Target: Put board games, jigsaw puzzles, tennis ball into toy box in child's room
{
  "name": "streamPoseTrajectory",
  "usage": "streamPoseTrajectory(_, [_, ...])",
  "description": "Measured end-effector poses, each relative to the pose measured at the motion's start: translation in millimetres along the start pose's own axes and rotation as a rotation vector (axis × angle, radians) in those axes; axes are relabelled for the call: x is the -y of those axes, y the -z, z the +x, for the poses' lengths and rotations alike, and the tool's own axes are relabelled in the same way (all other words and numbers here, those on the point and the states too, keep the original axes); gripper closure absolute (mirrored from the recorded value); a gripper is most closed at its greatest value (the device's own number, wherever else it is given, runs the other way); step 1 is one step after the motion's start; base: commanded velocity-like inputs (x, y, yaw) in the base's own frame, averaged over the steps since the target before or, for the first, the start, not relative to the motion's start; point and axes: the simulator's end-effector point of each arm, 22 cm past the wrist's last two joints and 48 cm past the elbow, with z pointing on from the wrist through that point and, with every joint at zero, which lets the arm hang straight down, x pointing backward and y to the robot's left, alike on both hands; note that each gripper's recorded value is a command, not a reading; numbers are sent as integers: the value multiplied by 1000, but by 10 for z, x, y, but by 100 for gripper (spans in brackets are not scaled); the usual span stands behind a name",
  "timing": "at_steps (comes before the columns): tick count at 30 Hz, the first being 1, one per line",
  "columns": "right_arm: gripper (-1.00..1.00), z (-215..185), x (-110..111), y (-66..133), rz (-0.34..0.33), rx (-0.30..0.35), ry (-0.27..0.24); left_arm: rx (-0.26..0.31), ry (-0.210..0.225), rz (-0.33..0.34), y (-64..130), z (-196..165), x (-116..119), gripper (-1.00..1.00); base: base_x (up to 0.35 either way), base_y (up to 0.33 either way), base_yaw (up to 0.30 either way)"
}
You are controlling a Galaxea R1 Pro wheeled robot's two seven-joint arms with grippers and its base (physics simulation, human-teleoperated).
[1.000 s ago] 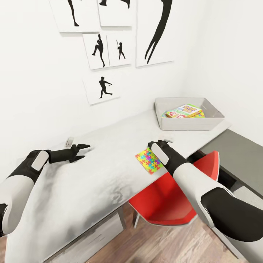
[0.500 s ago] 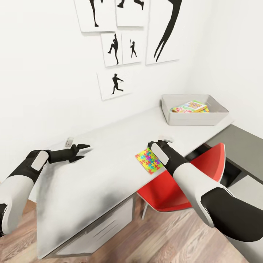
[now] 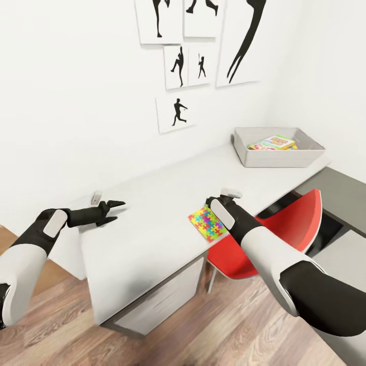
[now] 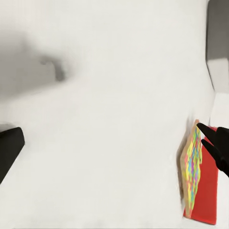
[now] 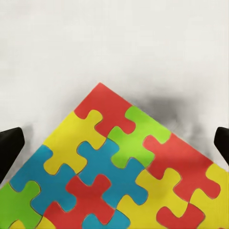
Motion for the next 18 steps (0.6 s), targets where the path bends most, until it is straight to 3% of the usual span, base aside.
streamPoseTrajectory(18, [-100,0,-7,1,-2,-1,-3,1,0,-1,2,-3,-3,-100,-195,213,0])
